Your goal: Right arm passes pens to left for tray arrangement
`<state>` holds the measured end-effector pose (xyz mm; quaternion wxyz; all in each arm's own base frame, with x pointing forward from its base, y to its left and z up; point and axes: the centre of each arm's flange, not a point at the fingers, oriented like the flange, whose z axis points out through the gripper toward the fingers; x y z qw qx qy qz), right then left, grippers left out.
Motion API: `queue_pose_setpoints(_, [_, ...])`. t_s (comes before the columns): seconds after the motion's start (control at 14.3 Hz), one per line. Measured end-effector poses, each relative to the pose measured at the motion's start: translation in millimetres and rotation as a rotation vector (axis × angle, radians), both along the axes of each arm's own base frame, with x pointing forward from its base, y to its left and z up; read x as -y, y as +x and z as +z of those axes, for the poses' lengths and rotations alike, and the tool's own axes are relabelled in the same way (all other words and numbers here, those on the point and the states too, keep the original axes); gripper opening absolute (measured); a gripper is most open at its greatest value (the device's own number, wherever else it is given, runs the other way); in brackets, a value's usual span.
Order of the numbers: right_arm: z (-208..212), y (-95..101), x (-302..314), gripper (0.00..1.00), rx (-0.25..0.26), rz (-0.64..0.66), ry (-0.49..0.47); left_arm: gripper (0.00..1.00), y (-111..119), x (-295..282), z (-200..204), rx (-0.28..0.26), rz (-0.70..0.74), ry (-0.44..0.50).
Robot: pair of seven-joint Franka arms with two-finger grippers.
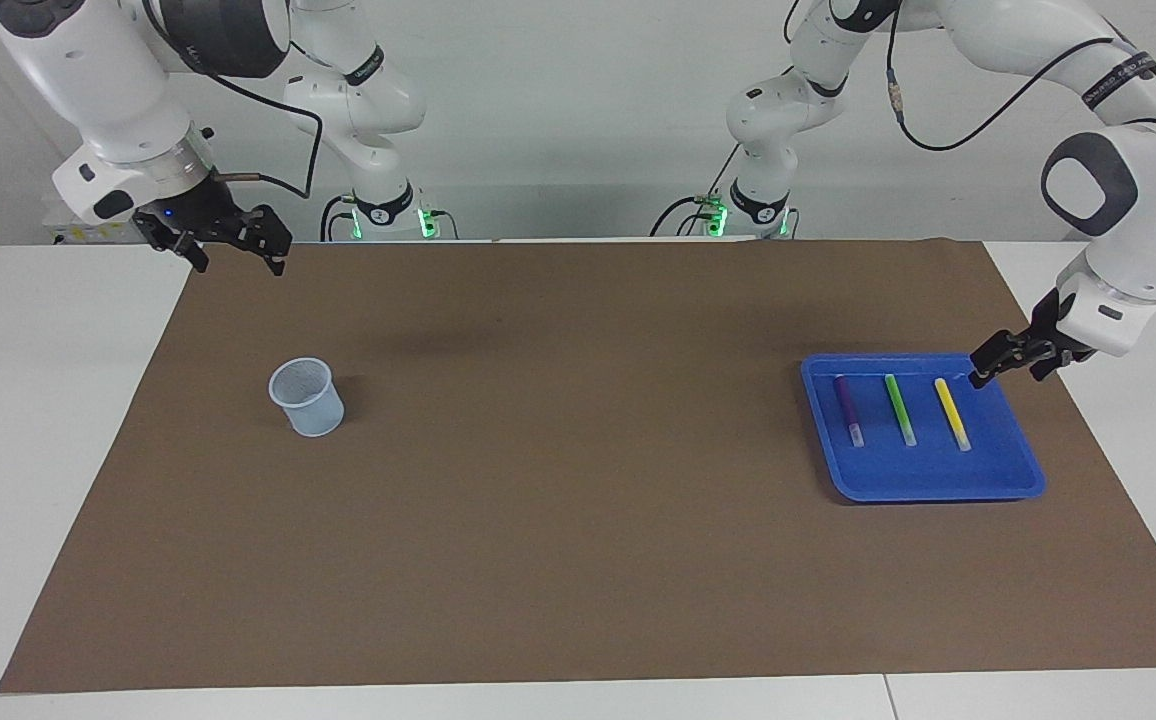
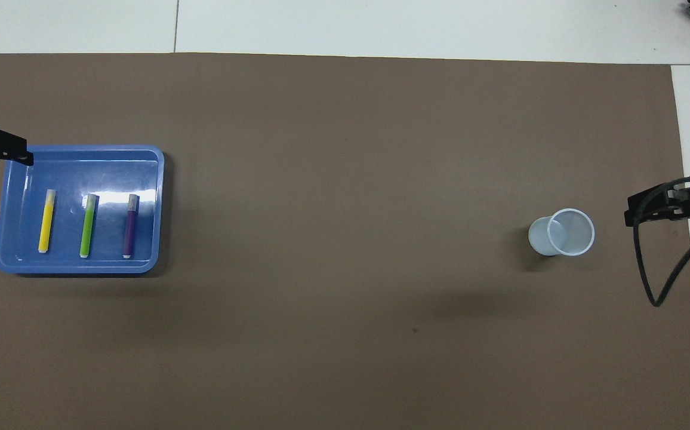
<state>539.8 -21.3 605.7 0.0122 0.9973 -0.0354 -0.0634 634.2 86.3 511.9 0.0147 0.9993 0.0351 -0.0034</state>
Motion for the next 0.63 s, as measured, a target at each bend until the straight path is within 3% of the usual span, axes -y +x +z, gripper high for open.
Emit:
queue_pose_setpoints(0.35, [0, 0.2, -3, 1.00, 0.001, -0.003, -0.001, 1.00, 3, 42, 20, -0.004, 0.000, 0.025])
queue_pose_setpoints(0.63, [1, 0.3, -3, 1.00, 0.002, -0.019, -0.003, 1.00, -4, 94, 49, 0.040, -0.003, 0.038])
